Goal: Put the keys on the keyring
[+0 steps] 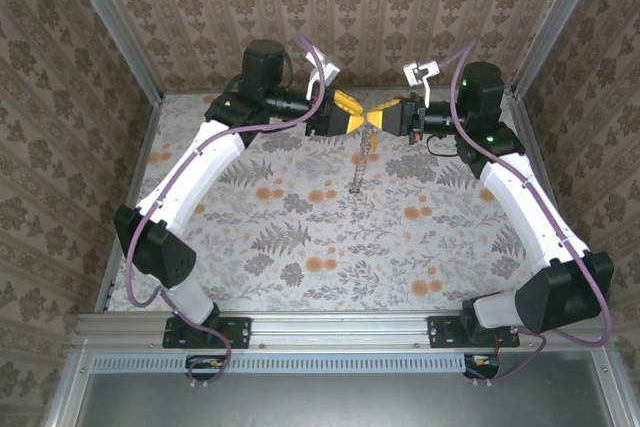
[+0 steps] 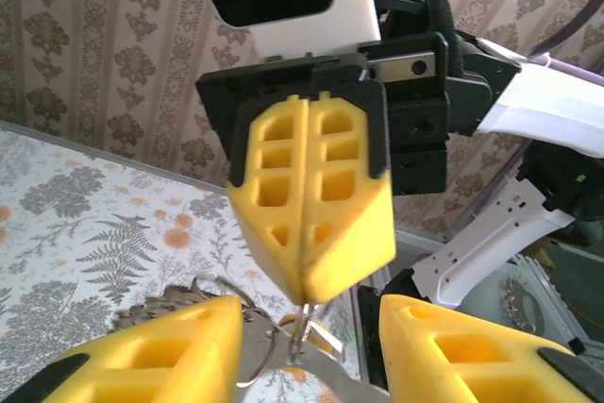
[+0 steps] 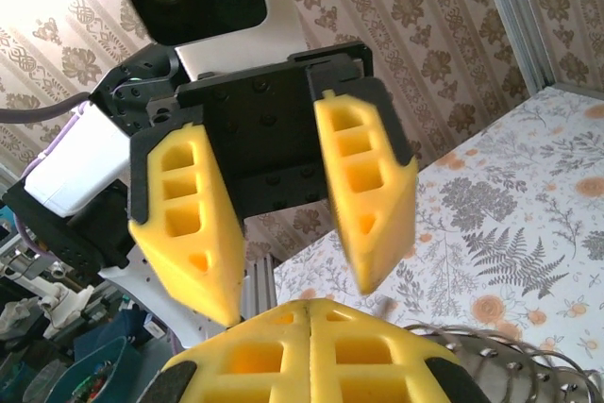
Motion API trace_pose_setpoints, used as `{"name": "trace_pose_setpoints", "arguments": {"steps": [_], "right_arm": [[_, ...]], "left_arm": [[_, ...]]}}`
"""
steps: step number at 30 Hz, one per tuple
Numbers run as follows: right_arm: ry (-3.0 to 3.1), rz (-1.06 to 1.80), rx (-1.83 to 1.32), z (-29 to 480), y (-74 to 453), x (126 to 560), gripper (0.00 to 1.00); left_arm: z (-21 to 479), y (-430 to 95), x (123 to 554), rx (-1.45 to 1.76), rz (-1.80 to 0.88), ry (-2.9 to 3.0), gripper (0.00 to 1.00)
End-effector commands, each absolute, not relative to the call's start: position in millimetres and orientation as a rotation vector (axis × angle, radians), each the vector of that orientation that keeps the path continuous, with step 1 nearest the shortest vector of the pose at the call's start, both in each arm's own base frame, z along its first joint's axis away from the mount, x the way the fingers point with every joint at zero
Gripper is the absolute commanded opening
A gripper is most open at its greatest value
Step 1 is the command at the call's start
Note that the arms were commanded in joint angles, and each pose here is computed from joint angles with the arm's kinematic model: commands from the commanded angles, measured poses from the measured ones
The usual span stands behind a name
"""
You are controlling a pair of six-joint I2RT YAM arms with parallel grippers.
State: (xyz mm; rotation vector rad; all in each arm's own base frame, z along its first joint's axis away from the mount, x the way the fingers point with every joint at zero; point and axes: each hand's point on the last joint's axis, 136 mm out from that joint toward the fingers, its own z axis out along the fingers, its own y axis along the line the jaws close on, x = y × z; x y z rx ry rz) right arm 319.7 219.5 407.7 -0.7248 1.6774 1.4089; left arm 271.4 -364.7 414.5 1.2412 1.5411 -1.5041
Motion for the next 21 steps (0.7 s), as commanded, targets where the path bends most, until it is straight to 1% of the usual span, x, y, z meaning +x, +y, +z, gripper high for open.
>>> {"name": "trace_pose_setpoints", "arguments": {"steps": [1, 13, 21], "right_arm": [[1.643, 1.420, -0.767, 412.2, 221.8, 312.9, 0.00], [1.637, 1.419, -0.759, 413.7, 221.5, 314.7, 0.00], [1.638, 1.414, -0.756, 413.4, 221.5, 315.5, 0.00]], "left_arm": [[418.1, -362.3, 275.3, 1.220, -1.486, 1.528, 0.44], [414.3, -367.7, 266.6, 1.254, -1.540, 1.513, 0.42], [412.1, -370.1, 259.4, 1.283, -1.563, 1.503, 0.38]]}}
